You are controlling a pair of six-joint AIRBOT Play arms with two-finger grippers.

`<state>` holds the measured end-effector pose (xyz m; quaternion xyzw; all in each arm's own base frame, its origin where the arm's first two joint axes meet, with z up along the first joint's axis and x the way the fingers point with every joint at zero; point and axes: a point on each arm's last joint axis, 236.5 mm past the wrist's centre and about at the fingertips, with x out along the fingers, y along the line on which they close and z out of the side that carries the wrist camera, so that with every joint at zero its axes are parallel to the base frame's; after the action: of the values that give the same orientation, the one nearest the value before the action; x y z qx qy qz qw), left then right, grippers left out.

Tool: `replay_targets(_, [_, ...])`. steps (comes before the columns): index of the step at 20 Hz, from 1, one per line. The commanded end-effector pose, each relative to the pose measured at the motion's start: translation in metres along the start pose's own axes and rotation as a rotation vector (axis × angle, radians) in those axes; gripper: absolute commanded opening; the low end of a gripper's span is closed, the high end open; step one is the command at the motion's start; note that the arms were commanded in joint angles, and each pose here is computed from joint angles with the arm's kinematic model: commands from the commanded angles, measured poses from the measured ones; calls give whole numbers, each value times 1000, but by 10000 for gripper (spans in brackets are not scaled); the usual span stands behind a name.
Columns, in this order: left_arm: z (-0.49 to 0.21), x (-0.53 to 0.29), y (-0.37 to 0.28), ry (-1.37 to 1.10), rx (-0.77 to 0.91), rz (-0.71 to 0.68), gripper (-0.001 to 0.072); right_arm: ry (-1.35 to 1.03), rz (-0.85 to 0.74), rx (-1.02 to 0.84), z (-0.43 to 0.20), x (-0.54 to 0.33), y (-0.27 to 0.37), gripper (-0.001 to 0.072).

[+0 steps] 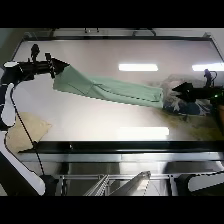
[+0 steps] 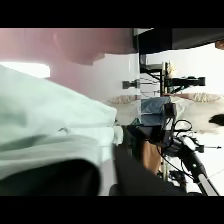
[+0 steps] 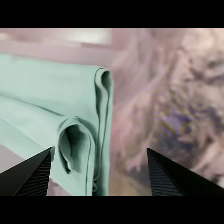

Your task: Fold the shirts.

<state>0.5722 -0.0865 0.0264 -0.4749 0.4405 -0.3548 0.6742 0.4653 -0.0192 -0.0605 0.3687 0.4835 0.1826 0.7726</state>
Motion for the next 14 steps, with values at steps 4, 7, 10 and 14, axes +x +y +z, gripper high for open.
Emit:
replay_targets(4, [11,-3,27,-30,-34,4,712,57,22,-21,-13,14,16,643])
replay_targets(7, [33,-47,5,-71,49,-10,710,91,20,-15,-21,17,14,643])
replay_targets(10, [65,-97,-17,-202,108,9,709,114,12,22,-27,24,5,643])
replay_targets(14, [46,-110,-24,-195,101,15,539,153,10,100,-39,42,-8,642])
